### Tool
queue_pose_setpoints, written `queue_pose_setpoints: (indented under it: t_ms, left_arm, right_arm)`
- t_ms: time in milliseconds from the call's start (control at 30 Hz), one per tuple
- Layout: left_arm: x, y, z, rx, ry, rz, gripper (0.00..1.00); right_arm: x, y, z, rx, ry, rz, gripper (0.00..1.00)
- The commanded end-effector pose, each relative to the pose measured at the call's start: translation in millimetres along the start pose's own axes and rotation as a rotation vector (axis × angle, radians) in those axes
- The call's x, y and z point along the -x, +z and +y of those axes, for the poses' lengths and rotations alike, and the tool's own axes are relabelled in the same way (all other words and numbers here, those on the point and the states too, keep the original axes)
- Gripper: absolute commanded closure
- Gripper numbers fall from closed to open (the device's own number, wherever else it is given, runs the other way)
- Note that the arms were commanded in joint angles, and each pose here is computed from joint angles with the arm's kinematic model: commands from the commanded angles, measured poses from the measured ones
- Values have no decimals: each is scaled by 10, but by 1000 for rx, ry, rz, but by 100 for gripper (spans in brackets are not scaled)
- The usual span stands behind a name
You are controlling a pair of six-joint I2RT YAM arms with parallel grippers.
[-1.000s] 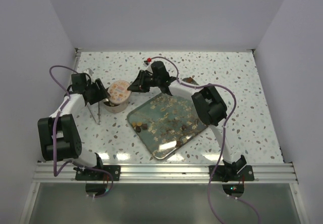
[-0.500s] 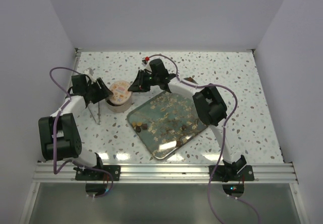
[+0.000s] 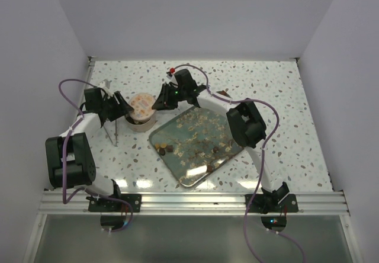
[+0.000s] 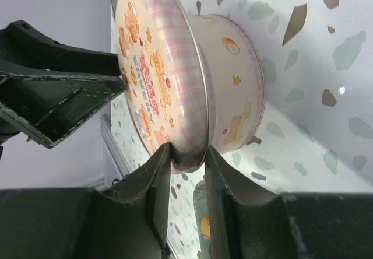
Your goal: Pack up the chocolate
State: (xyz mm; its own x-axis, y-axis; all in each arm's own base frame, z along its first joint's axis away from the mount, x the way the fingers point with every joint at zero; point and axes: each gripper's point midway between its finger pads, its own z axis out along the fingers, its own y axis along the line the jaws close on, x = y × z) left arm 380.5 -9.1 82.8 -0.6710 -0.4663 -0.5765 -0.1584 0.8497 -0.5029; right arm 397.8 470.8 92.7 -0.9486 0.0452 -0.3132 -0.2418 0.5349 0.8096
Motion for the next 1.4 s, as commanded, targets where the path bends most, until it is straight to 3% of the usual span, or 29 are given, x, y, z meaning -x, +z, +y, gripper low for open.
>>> queue_pose_setpoints:
  t_ms: [0,133,533,833,1367]
  left_arm:
    - [-71,27,-40,-27,-20,22,37]
    - [-80,27,-35,-29,-22,24,37]
    - [-69,40,-39,-32,-19,22,37]
    - [-123,64,-21,-34,-21,42,44]
    - [-147,77,-14,-36,-25,52,44]
  right_arm:
    - [-442,6,-781,-272,26,120,71]
    - [-459,-13,-830,-295,13,129,63]
    - [-413,15,-724,-236,-15,113,66]
    - [-406,43,-625,-191,-30,110,65]
    - [-451,54,-467,-153,-83,132,67]
